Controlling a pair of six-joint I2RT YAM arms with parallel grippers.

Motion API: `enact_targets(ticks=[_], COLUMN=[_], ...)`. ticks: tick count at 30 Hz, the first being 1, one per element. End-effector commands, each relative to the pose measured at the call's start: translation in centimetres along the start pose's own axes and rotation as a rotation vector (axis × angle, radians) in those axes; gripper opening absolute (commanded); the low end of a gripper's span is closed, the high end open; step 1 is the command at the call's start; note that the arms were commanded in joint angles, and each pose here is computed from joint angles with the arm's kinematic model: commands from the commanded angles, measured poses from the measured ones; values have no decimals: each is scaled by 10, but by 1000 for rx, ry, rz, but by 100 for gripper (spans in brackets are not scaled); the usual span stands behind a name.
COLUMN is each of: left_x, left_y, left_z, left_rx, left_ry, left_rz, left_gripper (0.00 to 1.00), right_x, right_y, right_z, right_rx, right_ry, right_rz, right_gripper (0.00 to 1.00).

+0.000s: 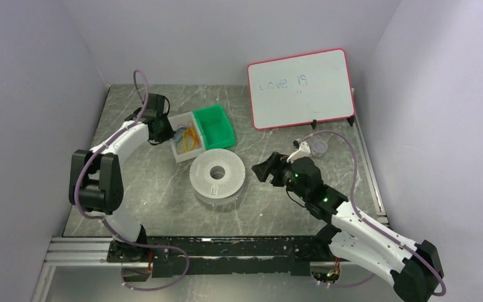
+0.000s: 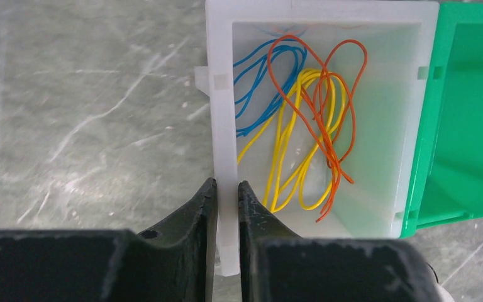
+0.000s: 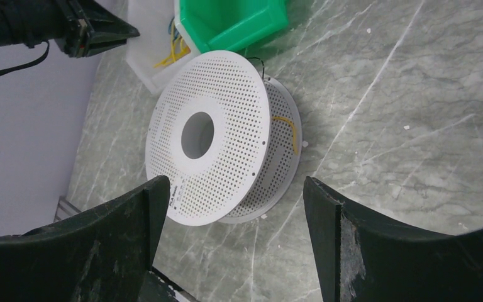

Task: Wrap the cables

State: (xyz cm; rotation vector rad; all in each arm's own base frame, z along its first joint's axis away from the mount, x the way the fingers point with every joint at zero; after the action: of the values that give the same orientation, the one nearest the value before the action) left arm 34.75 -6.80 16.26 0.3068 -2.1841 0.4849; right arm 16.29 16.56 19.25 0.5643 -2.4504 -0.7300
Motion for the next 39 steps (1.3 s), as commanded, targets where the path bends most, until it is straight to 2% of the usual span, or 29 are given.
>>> enact_targets(ticks=[1, 8, 12, 21, 31, 39], left_x=[-1, -9, -10, -11, 8, 6], left_y=[-28, -46, -64, -114, -173, -204], left_z=[-24, -23, -20, -7, 23, 54], left_rx=[-112, -202, -325, -498, -583, -636], left_ry=[-16, 14, 21, 12, 8, 41], left_rz=[213, 386, 465, 505, 569, 608], left_gripper=[7, 7, 7, 7, 7, 7], right_x=[10, 18, 20, 25, 35, 39], right_y=[-3, -5, -5, -5, -8, -11], right_z=[-7, -9, -9, -11, -15, -14], right_rx=[22, 26, 27, 33, 23, 7], right_ry=[-27, -43, -48, -50, -76, -80], right_rz=[40, 46, 39, 47, 88, 104], right_gripper=[81, 81, 81, 80, 80, 80])
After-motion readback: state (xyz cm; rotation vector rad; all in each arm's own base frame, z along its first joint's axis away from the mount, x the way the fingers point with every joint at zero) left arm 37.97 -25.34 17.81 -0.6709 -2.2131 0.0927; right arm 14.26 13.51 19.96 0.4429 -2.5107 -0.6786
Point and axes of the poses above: each gripper's point midway between its finger pads, its own x axis back along the fingers, its own y axis along the line the jaws close on, z = x × y, the point moved 9 cm from there along x, back along the fingers, and after that the axes turned 1 degree about x, right-handed, at the moved point
